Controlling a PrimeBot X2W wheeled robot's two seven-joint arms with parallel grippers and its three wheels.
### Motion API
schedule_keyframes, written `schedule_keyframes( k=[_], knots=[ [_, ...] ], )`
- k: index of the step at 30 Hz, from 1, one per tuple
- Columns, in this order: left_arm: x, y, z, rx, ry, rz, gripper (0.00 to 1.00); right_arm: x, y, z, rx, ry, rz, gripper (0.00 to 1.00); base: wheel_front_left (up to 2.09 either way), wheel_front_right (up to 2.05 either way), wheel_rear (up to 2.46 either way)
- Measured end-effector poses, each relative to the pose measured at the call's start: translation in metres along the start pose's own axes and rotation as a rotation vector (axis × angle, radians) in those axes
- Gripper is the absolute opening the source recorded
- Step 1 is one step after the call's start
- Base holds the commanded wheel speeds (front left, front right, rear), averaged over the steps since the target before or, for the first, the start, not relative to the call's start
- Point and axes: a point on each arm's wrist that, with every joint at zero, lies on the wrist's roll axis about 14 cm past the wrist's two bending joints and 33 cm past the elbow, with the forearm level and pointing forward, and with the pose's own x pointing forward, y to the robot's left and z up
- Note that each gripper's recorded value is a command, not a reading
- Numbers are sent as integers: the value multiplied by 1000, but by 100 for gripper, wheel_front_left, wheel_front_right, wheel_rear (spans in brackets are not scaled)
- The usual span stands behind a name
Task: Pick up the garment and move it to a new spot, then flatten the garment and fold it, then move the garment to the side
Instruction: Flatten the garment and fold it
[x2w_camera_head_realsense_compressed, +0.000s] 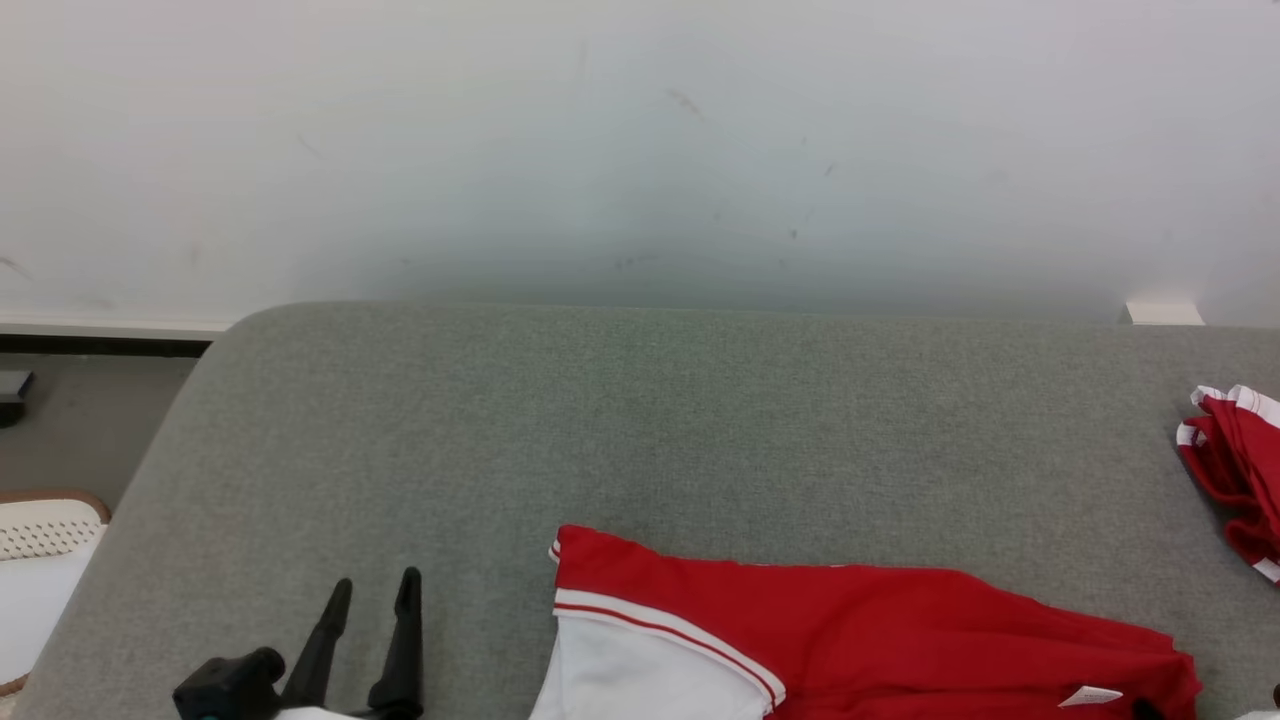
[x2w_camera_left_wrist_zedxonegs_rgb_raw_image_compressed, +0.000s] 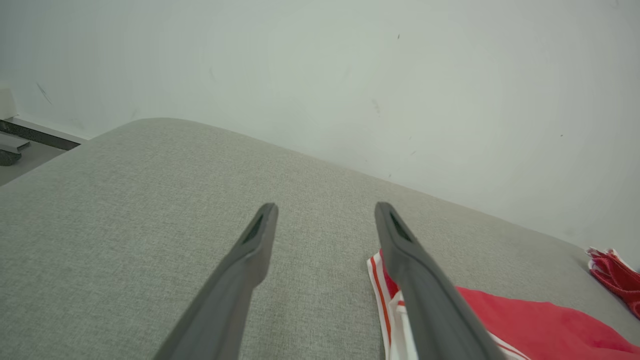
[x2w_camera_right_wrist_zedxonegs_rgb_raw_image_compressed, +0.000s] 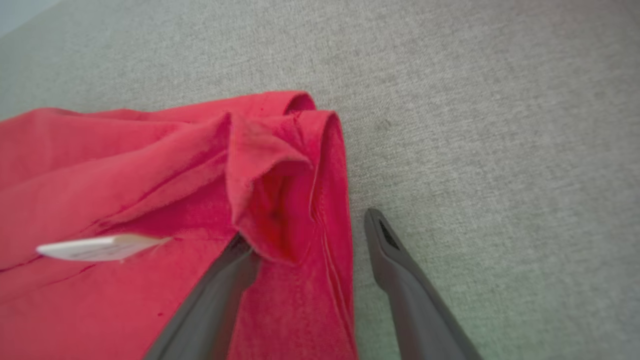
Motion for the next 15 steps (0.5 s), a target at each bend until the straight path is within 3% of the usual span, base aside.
schedule_keyframes(
  k=[5, 7, 8, 9, 10, 15],
  knots=[
    [-2, 5, -3, -2, 6, 14, 100, 4, 10, -3, 26, 69, 25, 100, 0, 0, 0],
    [-3, 5, -4, -7, 9, 16, 100, 5, 16, -1, 34, 78, 45, 65, 0, 0, 0],
    [-3, 6, -4, -6, 9, 19, 100, 6, 20, -1, 43, 79, 57, 18, 0, 0, 0],
    [-4, 7, -5, -4, 10, 22, 100, 6, 24, 0, 51, 77, 70, 18, 0, 0, 0],
    [-4, 8, -5, -4, 10, 23, 100, 6, 28, 1, 56, 75, 84, 0, 0, 0, 0],
    [-6, 10, -5, -7, 9, 31, 100, 4, 36, 2, 81, 95, 121, 0, 0, 0, 0]
  ],
)
